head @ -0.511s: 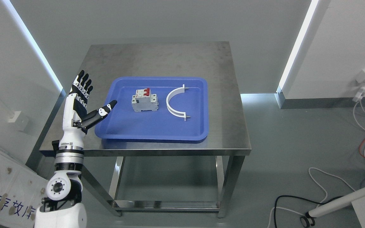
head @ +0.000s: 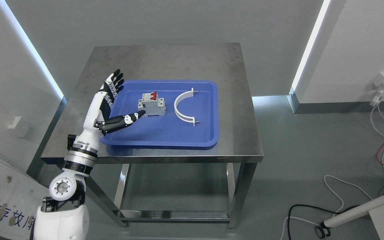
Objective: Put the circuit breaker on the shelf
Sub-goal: 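Reach the left hand to the grey circuit breaker in the blue tray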
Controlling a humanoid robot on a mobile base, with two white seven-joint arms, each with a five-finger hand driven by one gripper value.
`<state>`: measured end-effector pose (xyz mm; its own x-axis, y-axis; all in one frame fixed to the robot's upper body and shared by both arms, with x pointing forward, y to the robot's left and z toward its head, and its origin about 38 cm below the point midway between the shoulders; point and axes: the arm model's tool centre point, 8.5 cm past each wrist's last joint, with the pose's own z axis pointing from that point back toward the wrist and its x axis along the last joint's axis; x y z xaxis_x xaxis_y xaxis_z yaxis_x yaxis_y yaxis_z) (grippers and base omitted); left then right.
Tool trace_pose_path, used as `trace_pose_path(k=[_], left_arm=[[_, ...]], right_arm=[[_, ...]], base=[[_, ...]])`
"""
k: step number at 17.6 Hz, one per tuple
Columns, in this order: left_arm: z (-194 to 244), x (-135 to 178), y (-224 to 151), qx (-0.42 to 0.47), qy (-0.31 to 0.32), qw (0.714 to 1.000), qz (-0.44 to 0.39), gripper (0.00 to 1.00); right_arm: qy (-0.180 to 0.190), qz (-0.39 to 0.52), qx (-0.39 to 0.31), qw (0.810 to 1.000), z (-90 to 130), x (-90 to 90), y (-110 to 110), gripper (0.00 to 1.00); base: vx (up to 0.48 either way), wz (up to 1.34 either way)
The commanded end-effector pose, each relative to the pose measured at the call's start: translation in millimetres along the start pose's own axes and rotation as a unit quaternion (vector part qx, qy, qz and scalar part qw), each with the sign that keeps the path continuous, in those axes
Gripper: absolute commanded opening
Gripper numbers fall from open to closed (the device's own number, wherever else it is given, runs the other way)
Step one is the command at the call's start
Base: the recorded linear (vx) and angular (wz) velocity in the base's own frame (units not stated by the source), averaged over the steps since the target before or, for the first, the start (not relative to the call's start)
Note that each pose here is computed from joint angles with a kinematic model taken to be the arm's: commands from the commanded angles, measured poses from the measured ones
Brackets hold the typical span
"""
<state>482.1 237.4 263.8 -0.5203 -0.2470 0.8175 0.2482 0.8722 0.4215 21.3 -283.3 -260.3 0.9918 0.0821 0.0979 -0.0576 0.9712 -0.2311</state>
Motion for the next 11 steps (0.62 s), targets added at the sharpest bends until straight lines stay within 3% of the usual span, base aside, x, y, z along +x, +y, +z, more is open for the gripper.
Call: trace_pose_path(k=[1, 4, 11], left_arm=[[-37.4, -7.4, 27.7, -0.118, 0.11, 0.963, -0.216, 0.99], [-45.2, -24.1, 21.5, -0.143, 0.161, 0.94, -0.265, 0.96], [-46.7, -47.0, 5.9, -0.147, 0.208, 0.938, -0.235, 0.83]], right_arm=[[0.015, 0.014, -0.006, 1.0, -1.0, -3.8, -9.6, 1.0], [0.015, 0.014, -0.007, 1.0, -1.0, -3.8, -9.7, 1.0], [0.016, 0.013, -0.006, 1.0, -1.0, -3.9, -9.6, 1.0]], base=[[0.0, 0.0], [0.006, -0.01], [0.003, 0.0]])
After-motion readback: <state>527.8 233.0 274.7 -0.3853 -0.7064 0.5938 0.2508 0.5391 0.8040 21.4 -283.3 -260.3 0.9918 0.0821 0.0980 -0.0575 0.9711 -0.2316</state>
